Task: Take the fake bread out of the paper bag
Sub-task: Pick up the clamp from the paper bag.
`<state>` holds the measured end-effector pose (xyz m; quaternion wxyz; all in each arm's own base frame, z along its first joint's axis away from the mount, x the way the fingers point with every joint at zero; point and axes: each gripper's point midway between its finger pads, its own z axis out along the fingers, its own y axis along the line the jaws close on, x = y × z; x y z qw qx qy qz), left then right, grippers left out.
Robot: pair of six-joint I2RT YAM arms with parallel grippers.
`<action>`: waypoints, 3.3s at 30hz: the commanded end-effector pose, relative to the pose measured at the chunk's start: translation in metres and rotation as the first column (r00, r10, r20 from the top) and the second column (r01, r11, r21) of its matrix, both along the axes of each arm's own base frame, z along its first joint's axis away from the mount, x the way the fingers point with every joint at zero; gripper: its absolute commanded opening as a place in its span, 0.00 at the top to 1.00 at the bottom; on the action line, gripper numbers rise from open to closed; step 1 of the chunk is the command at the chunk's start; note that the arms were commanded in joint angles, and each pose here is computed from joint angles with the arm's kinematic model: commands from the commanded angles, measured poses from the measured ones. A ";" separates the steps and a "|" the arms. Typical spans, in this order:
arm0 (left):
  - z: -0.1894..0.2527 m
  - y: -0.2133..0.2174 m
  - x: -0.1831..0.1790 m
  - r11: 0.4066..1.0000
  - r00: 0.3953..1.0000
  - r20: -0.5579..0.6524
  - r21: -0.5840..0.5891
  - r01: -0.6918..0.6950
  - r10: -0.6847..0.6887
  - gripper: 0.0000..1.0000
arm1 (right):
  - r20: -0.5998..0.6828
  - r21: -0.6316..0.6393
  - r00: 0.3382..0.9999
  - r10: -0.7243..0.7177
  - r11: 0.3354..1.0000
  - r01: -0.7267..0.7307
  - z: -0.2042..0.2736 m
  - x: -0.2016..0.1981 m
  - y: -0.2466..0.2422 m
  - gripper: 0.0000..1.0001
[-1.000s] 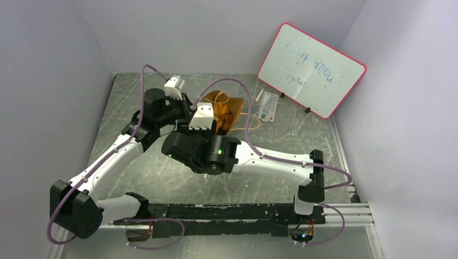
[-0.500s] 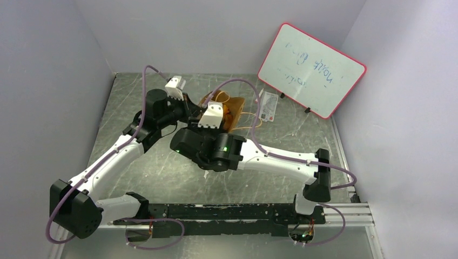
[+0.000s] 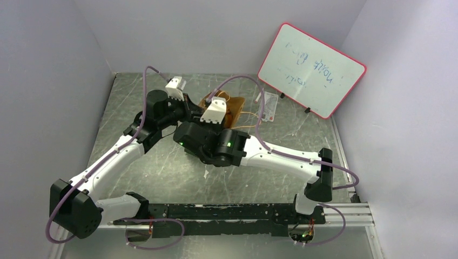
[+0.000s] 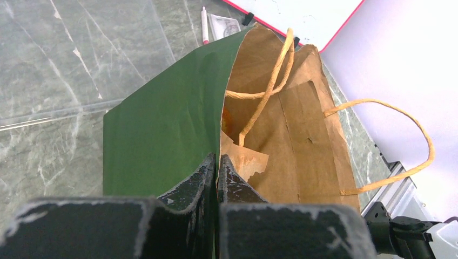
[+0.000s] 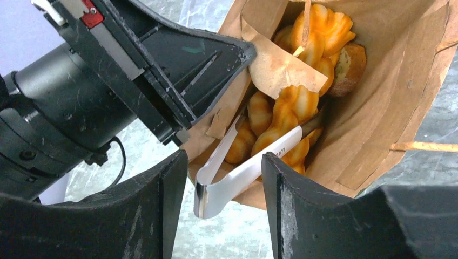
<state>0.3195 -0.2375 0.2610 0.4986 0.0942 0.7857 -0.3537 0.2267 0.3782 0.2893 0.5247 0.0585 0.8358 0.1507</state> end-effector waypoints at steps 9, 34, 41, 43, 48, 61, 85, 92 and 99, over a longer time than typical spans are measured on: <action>0.016 -0.004 0.000 0.999 0.998 0.054 -0.038 -0.006 0.008 0.93 | -0.042 -0.013 0.999 -0.020 1.000 0.020 -0.022 0.015 -0.001 0.48; 0.014 0.000 0.010 0.998 0.997 0.046 -0.006 -0.065 0.065 0.93 | -0.042 -0.056 0.996 -0.073 0.996 0.070 -0.021 0.025 -0.037 0.71; 0.014 0.008 0.013 0.995 0.994 0.052 0.031 -0.100 0.098 0.93 | -0.017 -0.023 0.999 -0.050 0.999 0.049 0.009 0.018 -0.052 0.83; 0.013 0.009 0.014 0.993 0.993 0.050 0.042 -0.107 0.105 0.93 | -0.017 -0.011 0.999 -0.039 0.999 0.039 0.013 0.015 -0.056 0.84; 0.010 0.012 0.015 0.991 0.993 0.049 0.063 -0.114 0.111 0.93 | -0.015 0.006 1.000 -0.021 1.000 0.021 0.023 0.008 -0.063 0.85; 0.015 0.026 0.018 0.973 0.986 0.107 0.181 -0.143 0.125 0.93 | 0.021 0.035 1.000 -0.007 0.999 0.007 0.040 0.002 -0.080 0.94; 0.030 0.082 0.016 0.876 0.936 0.160 0.333 -0.349 0.312 0.93 | 0.312 0.213 0.949 0.045 0.970 -0.116 0.196 0.000 -0.098 1.00; 0.040 0.096 0.011 0.849 0.917 0.172 0.347 -0.398 0.359 0.93 | 0.386 0.222 0.921 0.053 0.964 -0.149 0.232 -0.002 -0.101 1.00; 0.040 0.107 0.007 0.825 0.904 0.171 0.369 -0.428 0.393 0.93 | 0.470 0.233 0.881 0.046 0.957 -0.174 0.270 -0.002 -0.104 1.00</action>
